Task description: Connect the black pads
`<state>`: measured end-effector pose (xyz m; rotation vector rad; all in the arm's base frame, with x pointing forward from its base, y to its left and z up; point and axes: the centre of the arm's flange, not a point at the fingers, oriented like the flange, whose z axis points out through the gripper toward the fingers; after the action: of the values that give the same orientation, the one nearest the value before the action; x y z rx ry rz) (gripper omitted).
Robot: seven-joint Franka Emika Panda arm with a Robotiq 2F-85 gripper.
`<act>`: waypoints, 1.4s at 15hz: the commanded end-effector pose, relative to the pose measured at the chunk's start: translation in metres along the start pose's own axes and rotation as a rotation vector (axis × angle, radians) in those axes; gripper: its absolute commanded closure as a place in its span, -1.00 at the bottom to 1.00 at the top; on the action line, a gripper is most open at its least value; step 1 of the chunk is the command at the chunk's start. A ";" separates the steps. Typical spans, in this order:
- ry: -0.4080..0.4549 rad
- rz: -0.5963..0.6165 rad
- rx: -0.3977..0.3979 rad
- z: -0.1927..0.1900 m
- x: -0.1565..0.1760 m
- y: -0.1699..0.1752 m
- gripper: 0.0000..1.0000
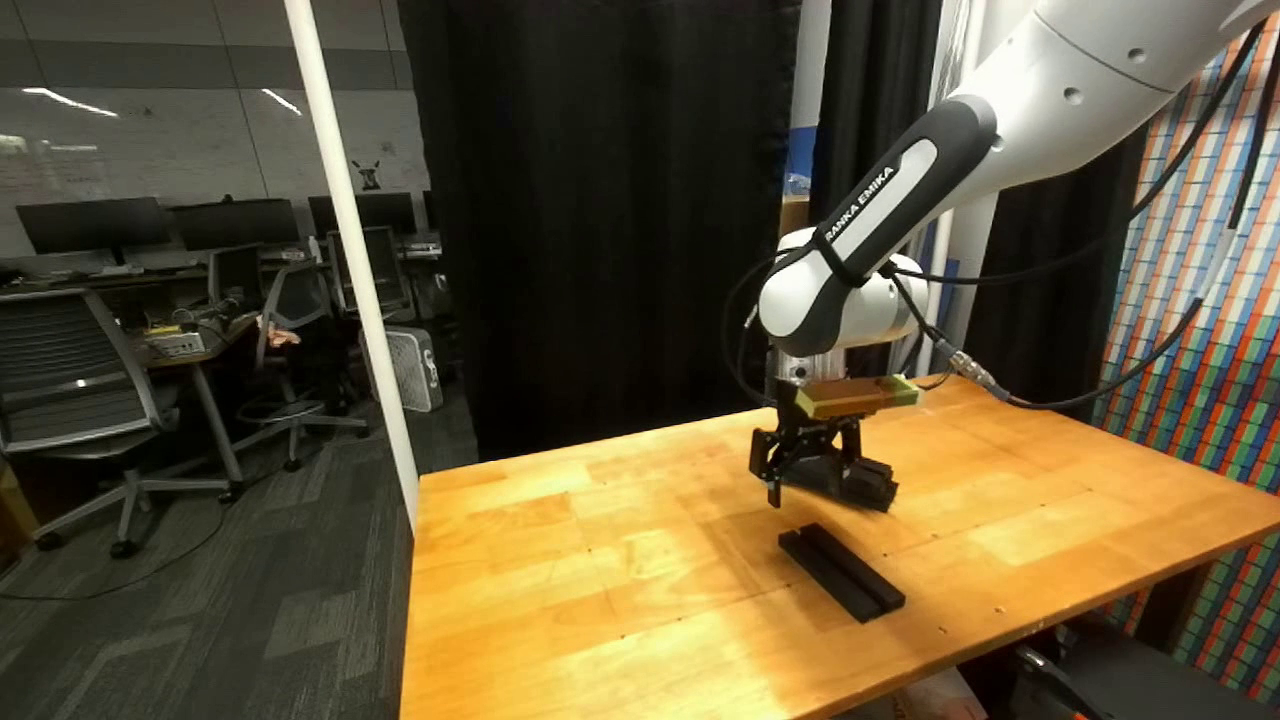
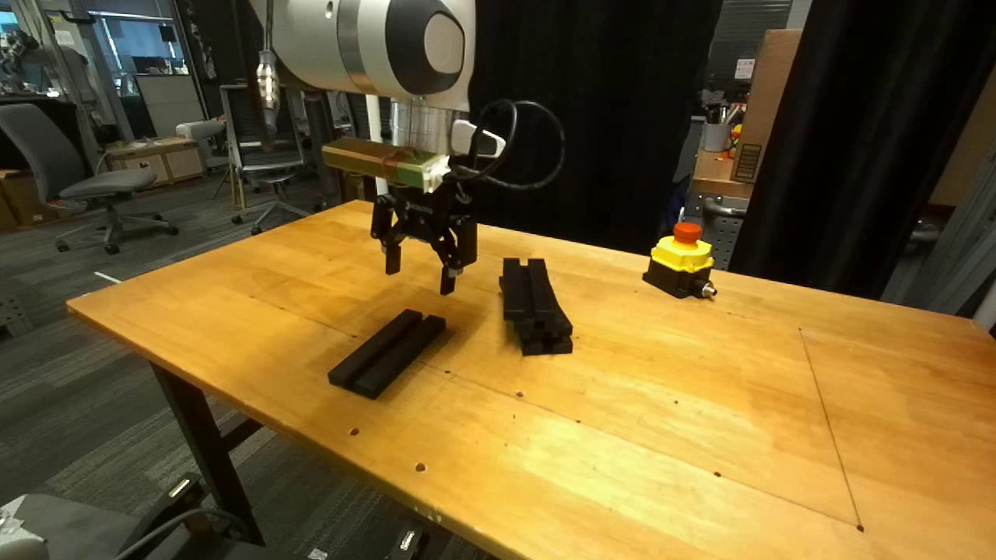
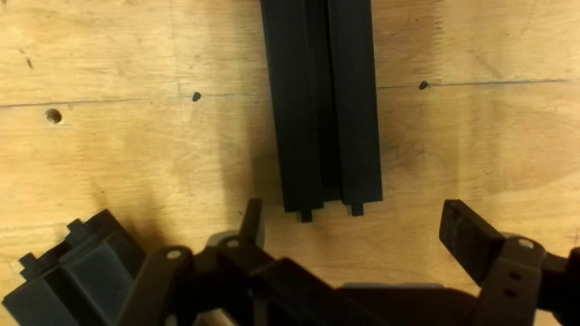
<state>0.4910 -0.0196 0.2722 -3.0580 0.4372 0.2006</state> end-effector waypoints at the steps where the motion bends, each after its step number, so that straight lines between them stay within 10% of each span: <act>1: 0.060 0.002 -0.035 0.011 -0.030 -0.033 -1.00; 21: 0.167 0.126 -0.060 0.033 -0.110 -0.018 -1.00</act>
<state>0.4038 0.0366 0.2479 -3.1065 0.7033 0.0118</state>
